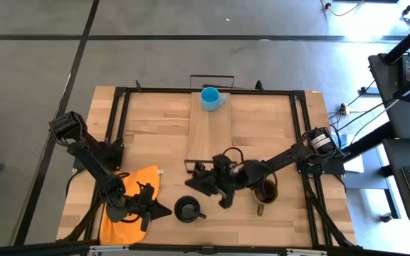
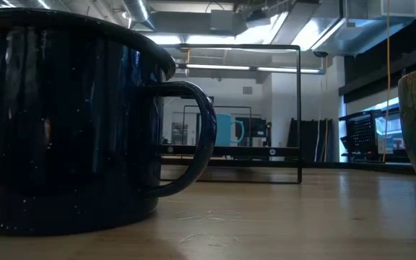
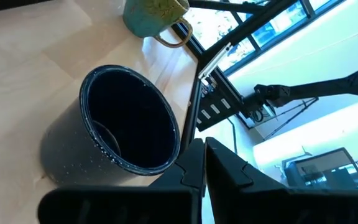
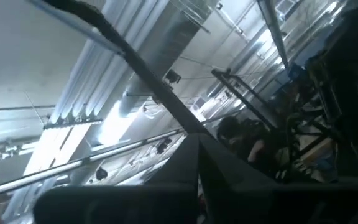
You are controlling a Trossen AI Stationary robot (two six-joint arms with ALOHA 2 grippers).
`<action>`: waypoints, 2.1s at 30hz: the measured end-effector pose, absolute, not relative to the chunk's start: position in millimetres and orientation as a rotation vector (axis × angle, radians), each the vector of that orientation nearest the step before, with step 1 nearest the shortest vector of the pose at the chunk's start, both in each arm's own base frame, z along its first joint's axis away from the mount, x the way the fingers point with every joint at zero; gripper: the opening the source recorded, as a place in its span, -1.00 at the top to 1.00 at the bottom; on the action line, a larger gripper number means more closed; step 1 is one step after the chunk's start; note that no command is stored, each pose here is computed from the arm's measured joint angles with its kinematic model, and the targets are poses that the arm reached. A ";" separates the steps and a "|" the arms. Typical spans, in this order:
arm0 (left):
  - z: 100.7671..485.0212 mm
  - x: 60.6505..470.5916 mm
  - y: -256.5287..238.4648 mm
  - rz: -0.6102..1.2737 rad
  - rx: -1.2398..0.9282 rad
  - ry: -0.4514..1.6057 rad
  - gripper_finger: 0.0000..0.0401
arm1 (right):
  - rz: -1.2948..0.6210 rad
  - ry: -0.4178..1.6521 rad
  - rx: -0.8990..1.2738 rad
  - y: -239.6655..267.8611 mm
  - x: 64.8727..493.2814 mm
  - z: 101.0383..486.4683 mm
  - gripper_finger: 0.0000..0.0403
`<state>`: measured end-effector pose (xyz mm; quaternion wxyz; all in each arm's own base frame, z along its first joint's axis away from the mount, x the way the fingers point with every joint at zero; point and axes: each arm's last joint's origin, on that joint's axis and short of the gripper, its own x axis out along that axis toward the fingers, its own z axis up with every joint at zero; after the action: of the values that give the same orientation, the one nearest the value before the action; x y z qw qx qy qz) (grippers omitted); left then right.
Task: Stack small to large cups/mugs on shelf
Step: Put the dark blue mug on the shelf
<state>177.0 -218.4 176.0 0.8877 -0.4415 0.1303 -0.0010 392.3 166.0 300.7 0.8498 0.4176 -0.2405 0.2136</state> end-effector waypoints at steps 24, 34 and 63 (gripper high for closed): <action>178.4 177.8 -217.3 0.005 -0.935 0.255 0.96 | 0.231 0.212 0.306 184.0 409.2 422.0 0.71; 166.6 174.6 -211.0 0.134 -0.881 0.272 0.96 | -0.098 0.646 0.609 187.3 389.6 371.1 0.19; 144.7 162.5 -203.4 0.237 -0.922 0.478 0.96 | -0.290 0.845 1.057 195.7 378.8 209.3 0.14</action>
<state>162.5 -203.4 144.7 0.8614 -0.4396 0.2279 0.1132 378.8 195.7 209.3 0.7700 0.4873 0.3896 -0.1337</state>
